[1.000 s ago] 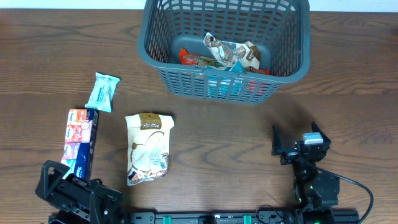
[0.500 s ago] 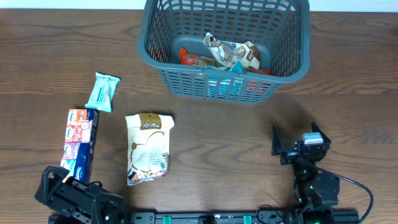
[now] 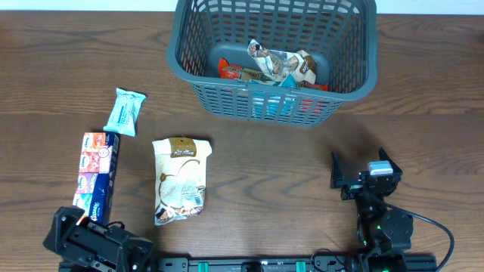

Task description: Pack container

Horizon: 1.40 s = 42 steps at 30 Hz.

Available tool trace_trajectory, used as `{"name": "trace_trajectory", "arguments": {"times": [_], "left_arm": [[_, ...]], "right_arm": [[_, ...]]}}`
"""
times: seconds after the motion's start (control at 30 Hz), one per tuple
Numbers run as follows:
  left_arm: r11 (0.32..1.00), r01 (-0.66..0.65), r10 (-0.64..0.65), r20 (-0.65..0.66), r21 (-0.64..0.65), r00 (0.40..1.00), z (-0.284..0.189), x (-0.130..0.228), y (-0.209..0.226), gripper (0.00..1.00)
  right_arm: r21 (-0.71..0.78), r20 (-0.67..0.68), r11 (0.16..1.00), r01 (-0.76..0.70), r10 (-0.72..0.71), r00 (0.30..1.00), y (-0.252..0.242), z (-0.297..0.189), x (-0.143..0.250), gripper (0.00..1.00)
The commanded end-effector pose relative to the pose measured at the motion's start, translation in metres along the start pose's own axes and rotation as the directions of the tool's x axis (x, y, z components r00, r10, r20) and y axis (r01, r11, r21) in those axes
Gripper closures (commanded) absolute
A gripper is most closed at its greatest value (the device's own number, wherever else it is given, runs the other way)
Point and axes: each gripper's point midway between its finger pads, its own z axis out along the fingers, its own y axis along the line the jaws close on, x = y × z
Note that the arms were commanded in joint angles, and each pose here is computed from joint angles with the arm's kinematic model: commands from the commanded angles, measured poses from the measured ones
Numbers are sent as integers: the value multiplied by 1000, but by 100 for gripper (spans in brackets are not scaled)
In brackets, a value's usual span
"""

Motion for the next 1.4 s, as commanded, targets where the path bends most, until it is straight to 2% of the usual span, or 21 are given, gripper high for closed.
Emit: {"name": "trace_trajectory", "arguments": {"times": [0.0, 0.3, 1.37], "left_arm": [[998, -64, 63, 26, 23, 998, 2, -9, -6, 5], [994, -104, 104, 26, 21, 994, 2, -9, -5, 5], [994, -110, 109, 18, 24, 994, 2, -6, -6, 5]], "right_arm": [[5, 0, 1000, 10, -10, 1000, -1, 0, 1, 1], [5, -1, 1000, 10, -10, 1000, -1, 0, 1, 1], [5, -1, 1000, 10, -10, 1000, -1, 0, 1, 1]]}}
